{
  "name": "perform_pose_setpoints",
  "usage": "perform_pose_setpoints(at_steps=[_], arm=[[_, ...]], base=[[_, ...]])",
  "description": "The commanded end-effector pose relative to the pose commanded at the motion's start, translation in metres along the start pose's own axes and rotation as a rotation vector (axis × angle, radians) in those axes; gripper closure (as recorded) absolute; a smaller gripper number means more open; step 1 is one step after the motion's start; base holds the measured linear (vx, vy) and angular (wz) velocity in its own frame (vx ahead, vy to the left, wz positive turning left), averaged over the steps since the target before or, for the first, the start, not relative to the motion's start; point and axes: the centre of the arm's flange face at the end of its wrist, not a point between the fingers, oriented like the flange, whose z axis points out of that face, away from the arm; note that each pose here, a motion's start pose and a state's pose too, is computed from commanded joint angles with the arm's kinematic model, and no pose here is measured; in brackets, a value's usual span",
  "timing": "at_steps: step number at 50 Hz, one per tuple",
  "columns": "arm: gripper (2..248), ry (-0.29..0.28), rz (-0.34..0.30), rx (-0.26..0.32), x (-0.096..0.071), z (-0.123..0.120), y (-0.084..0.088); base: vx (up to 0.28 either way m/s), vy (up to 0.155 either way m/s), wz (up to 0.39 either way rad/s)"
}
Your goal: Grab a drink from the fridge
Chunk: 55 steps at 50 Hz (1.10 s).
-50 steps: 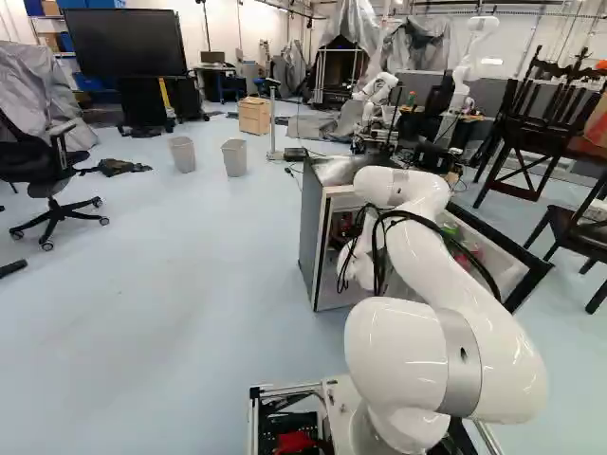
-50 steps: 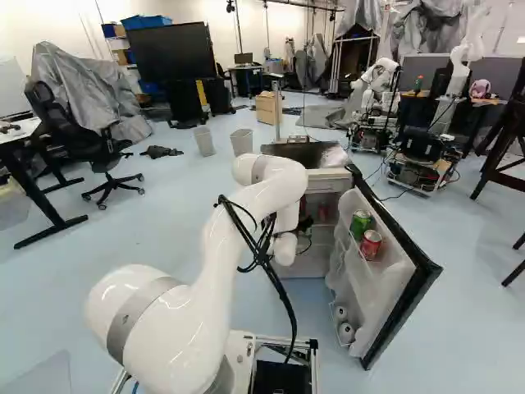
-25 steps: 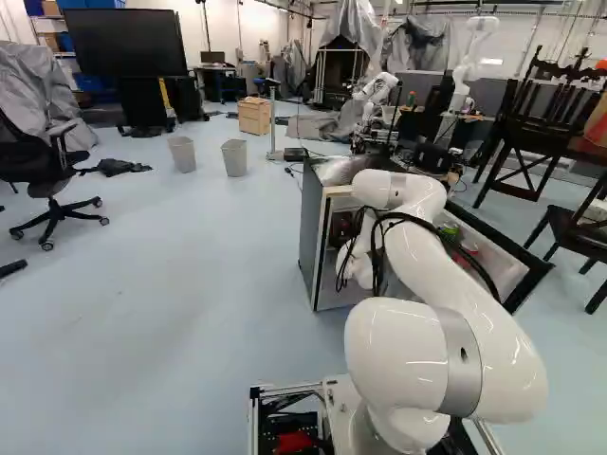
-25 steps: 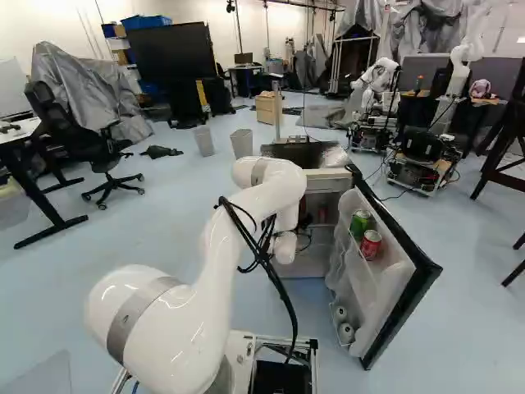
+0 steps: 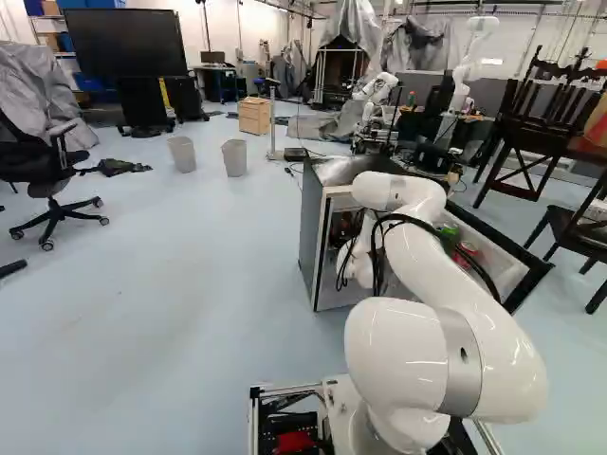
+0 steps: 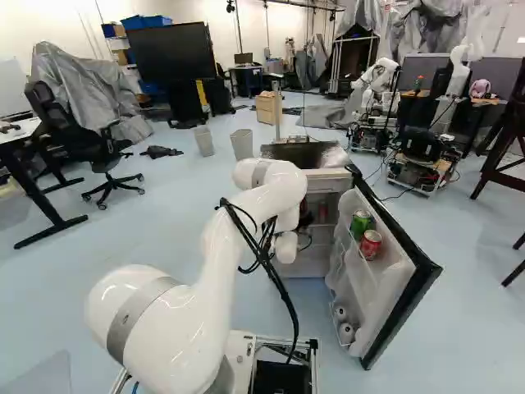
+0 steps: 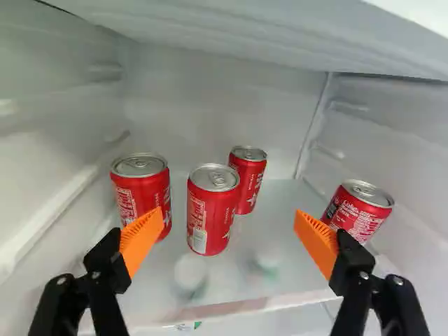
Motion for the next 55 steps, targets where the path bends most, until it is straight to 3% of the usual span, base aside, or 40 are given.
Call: perform_pose_setpoints(at_steps=[55], arm=[[3, 0.048, -0.012, -0.003, -0.007, 0.024, 0.001]], base=[[0.0, 0.0, 0.0]])
